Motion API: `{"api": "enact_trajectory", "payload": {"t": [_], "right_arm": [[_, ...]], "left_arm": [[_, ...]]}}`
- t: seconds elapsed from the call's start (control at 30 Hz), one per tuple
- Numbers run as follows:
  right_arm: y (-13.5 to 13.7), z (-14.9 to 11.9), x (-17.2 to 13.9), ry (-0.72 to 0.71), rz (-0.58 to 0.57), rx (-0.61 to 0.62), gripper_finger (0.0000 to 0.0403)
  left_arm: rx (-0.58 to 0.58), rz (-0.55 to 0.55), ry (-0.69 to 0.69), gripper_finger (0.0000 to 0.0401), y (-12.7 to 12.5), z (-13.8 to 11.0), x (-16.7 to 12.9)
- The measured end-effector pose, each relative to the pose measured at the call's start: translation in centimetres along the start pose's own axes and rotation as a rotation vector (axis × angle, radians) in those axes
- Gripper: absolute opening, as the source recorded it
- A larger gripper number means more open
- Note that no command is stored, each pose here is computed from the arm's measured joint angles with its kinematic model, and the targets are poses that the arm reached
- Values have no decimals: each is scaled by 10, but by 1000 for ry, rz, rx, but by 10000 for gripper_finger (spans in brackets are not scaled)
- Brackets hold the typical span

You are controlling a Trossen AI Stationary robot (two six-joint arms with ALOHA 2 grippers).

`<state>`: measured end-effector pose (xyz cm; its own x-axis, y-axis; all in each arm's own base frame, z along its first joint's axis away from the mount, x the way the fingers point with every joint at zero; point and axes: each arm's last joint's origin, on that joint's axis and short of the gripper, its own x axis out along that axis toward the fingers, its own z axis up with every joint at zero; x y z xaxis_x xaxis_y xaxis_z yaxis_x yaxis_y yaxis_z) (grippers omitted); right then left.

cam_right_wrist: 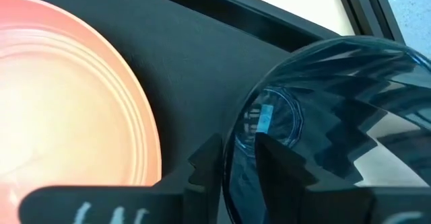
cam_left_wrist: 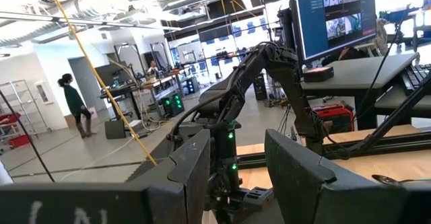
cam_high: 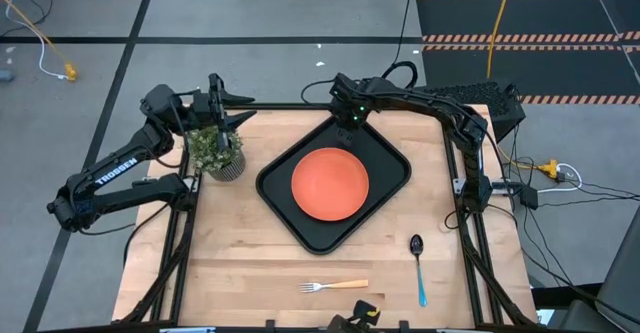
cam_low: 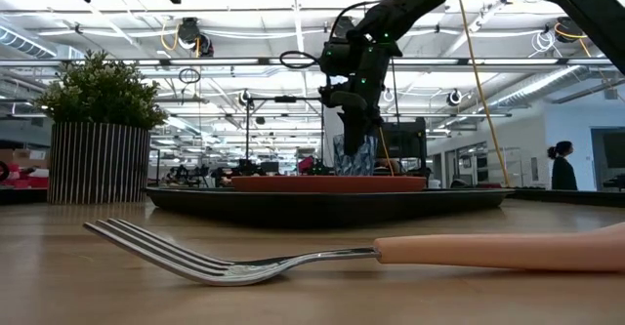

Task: Pick and place plate/cup/fork/spoon on tray
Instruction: Put the blue cup on the black serving tray, then move the black serving tray to the center of the table

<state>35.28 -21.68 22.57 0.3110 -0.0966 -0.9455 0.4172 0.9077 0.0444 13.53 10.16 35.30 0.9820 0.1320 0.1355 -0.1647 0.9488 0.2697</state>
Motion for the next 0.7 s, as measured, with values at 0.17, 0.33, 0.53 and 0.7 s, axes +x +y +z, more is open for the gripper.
{"api": "enact_trajectory", "payload": {"t": [0.17,0.33,0.53,0.7], "right_arm": [[2,3,-3,-38,-2,-25,89],[10,10,-14,-123,-6,-56,103],[19,10,-37,-186,-6,-70,116],[23,5,-53,-188,-4,-65,116]], "left_arm": [[0,0,0,145,0,0,0],[0,0,0,145,0,0,0],[-1,-1,1,145,0,0,0],[-2,-1,3,145,0,0,0]]}}
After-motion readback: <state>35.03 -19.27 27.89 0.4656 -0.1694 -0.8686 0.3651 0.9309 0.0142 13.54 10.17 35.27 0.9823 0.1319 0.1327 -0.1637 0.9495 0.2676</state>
